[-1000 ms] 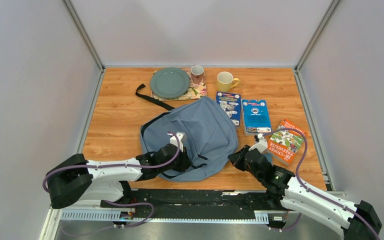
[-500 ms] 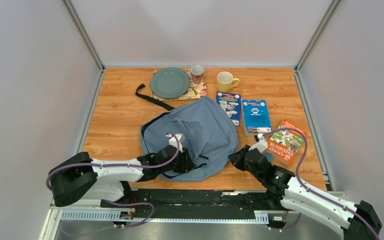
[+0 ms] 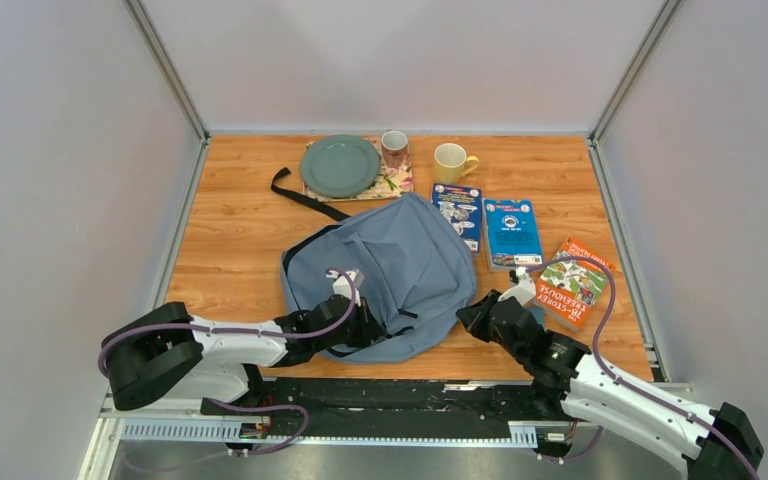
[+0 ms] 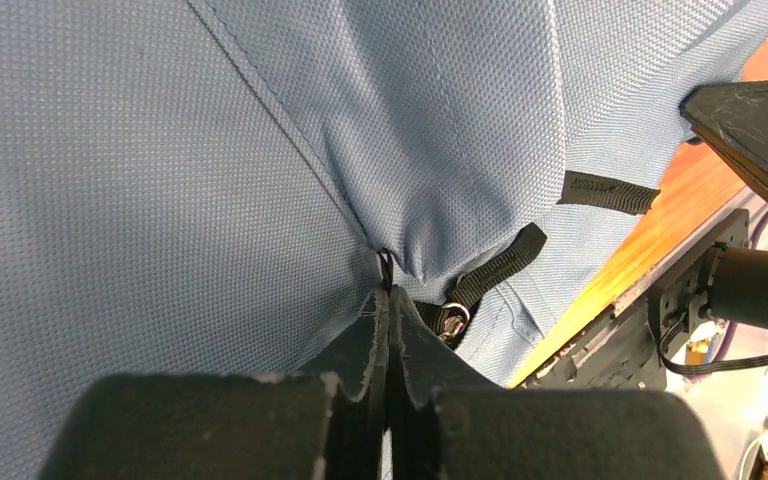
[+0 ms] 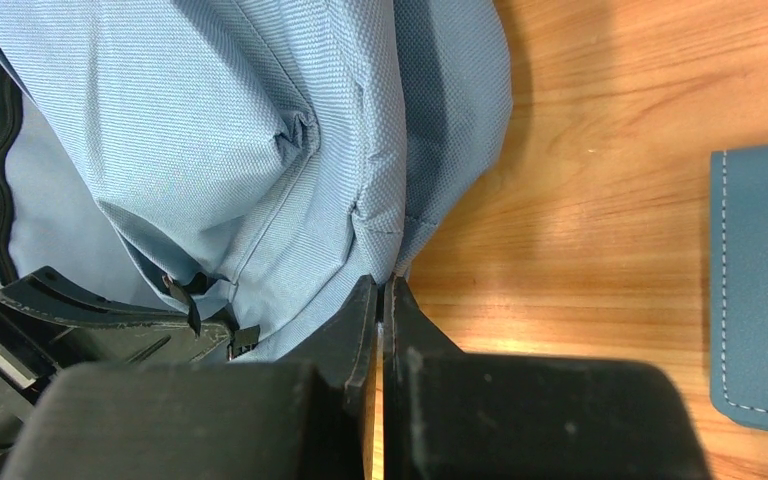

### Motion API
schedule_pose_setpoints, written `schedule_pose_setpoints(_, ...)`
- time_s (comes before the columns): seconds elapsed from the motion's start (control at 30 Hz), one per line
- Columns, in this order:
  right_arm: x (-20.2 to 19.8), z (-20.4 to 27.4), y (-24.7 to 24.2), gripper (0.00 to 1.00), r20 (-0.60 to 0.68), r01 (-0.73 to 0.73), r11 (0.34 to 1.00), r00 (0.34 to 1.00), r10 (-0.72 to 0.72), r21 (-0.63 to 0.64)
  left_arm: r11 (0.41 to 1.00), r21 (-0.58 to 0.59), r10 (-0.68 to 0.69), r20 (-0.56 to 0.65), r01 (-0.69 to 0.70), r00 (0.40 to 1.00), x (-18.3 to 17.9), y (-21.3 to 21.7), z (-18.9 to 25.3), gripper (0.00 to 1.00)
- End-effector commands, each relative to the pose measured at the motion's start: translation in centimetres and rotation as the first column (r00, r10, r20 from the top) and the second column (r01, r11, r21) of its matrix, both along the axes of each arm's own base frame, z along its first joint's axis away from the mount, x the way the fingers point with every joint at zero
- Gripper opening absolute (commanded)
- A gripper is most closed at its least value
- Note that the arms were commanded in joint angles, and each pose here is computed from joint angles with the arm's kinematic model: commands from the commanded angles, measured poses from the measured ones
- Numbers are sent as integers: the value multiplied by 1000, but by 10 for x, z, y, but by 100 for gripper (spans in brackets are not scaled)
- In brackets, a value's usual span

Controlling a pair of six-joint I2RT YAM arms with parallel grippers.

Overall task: Pack the student bag
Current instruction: Unzip the student bag at the center of the board.

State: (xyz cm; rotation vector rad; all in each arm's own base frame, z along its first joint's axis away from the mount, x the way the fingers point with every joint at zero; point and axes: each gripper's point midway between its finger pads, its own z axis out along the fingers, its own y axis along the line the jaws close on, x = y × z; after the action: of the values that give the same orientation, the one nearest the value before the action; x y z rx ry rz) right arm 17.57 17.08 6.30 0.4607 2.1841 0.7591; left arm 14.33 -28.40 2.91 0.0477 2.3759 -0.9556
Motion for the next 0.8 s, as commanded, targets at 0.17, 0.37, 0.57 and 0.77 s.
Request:
schedule_pose_setpoints(0.17, 18, 29, -7, 0, 85, 76, 997, 994, -75, -2, 1000, -22, -19, 151, 23, 988, 10, 7, 29, 0)
schedule_pose_setpoints(0.37, 29, 43, -10, 0, 113, 106, 994, 988, -103, -21, 999, 37, -38, 223, 31, 974, 11, 23, 43, 0)
schedule_pose_setpoints(0.57, 39, 65, -11, 0, 131, 132, 991, 983, -129, -16, 994, 104, -47, 231, 23, 972, 5, 45, 41, 0)
schedule_pose_setpoints(0.77, 47, 67, -12, 0, 34, 139, 989, 990, -137, -51, 953, 300, 8, 145, -52, 989, 3, 80, 38, 0)
